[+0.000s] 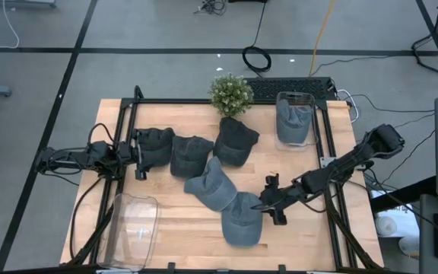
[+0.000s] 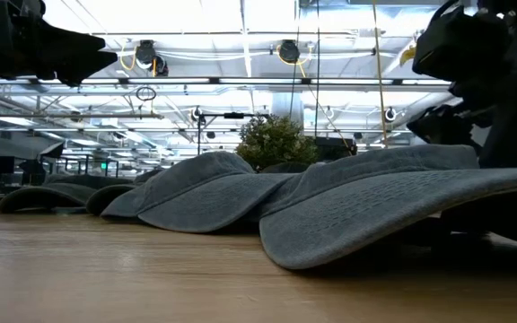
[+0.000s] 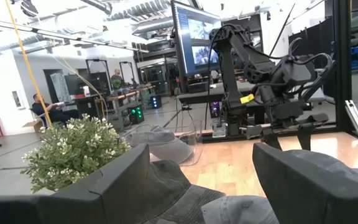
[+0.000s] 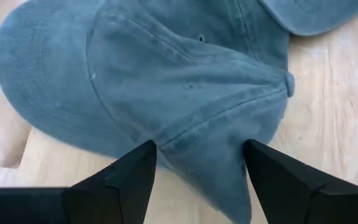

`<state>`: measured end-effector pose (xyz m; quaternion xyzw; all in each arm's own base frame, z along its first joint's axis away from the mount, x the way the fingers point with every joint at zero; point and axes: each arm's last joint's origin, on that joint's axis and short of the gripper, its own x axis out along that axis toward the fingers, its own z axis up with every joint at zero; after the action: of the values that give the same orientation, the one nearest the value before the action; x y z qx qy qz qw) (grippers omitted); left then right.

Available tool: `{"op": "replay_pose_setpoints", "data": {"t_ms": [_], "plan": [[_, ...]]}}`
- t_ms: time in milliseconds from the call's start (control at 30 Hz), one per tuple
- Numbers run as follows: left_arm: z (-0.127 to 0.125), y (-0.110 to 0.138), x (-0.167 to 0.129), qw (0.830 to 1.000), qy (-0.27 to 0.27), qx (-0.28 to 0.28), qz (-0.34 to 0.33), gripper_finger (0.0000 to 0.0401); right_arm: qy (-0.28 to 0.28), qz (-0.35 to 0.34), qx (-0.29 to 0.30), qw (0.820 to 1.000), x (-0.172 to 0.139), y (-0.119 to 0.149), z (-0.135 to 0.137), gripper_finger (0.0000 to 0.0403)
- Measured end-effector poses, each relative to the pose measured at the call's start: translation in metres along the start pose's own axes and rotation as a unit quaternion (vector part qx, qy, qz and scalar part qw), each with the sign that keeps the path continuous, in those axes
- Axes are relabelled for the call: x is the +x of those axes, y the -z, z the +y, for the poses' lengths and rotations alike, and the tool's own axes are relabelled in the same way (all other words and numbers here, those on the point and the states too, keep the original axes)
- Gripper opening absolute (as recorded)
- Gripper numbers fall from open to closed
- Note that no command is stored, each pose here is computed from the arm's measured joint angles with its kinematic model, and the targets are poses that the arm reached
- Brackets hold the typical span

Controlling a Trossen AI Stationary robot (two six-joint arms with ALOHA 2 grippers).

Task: Pick & Place hat
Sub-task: Put the bottom gray cap into the top transparent bin

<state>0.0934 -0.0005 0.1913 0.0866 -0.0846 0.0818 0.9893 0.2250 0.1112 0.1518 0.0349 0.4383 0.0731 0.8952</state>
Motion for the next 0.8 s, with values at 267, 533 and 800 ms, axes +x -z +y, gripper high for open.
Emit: {"op": "replay_pose_setpoints", "data": {"t_ms": [267, 533, 800], "plan": [[0.000, 0.000, 0.000, 1.000, 0.000, 0.000, 0.000, 0.0294, 0.016, 0.006, 0.005, 1.000, 0.003, -0.001, -0.009, 0.0233], [0.000, 0.000, 0.000, 1.000, 0.000, 0.000, 0.000, 0.0294, 0.042, -0.003, 0.010, 0.999, 0.003, -0.003, -0.013, 0.0233], [0.000, 0.000, 0.000, 1.000, 0.000, 0.000, 0.000, 0.0294, 0.041, -0.003, 0.010, 0.999, 0.003, -0.003, -0.013, 0.0233]]}}
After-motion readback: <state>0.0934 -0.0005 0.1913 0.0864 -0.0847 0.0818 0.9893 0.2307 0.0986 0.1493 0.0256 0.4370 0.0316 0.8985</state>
